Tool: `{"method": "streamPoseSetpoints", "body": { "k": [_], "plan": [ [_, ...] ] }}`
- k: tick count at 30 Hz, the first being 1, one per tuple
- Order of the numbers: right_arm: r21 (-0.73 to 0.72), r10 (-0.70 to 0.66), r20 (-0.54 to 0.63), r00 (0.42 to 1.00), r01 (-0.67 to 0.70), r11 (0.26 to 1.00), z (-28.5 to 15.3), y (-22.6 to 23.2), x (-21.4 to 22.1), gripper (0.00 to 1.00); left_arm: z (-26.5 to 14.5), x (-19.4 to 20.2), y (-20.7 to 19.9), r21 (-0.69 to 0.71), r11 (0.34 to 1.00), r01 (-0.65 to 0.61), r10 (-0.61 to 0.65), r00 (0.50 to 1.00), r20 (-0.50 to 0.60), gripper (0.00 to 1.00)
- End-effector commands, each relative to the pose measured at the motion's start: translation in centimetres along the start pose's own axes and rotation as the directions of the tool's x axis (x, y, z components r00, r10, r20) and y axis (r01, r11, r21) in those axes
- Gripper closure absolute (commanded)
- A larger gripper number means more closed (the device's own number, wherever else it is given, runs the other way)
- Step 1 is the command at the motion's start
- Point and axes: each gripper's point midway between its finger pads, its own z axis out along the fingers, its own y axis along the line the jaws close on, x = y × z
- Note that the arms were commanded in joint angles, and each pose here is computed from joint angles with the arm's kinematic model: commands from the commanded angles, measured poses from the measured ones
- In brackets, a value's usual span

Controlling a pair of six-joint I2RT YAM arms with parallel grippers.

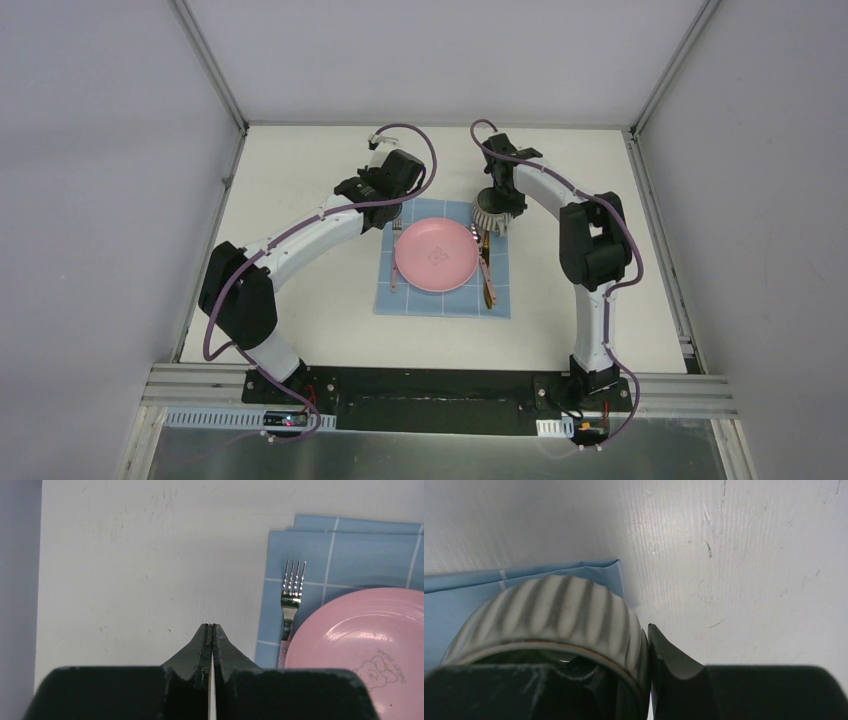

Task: Set the dinner table for one person
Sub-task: Place the cup on the napkin.

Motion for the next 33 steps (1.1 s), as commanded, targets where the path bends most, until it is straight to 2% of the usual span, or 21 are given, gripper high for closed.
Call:
{"method": "streamPoseSetpoints", "body": {
  "k": [1,8,21,22,24,29,33],
  "plan": [
    [-0.017,0.028,0.108,0.994,-0.026,1.0,-1.5,0.6,-3.5,1.0,-0.8,-1.5,0.8,0.01,0.998,0.056,-0.057,0.998,0.042,1.0],
    [0.017,0.018,0.108,0.994,-0.02,1.0,-0.8,0.4,-3.7,1.0,-0.8,-1.4,0.9,0.005,0.999,0.053,-0.053,0.998,0.042,1.0],
    [0.018,0.005,0.071,0.997,-0.006,1.0,0.4,1.1,-1.0,1.0,-0.4,-1.2,0.6,0.008,0.999,0.047,-0.047,0.998,0.031,1.0],
    [0.02,0.005,0.071,0.997,-0.006,1.0,0.2,1.1,-1.0,0.98,-0.4,-1.1,0.6,0.008,0.999,0.047,-0.047,0.998,0.031,1.0],
    [0.031,0.002,0.074,0.997,-0.004,1.0,-0.1,0.9,-1.2,0.86,-0.5,-1.2,0.6,0.01,0.999,0.047,-0.047,0.998,0.031,1.0],
    [0.029,0.008,0.105,0.994,-0.011,1.0,-1.6,0.8,-2.0,0.64,-0.6,-1.2,0.8,0.006,0.999,0.049,-0.049,0.998,0.035,1.0],
    [0.024,0.018,0.139,0.99,-0.021,1.0,-3.1,0.7,-2.6,0.6,-0.6,-1.2,0.8,0.008,0.999,0.047,-0.048,0.998,0.034,1.0]
  ]
}}
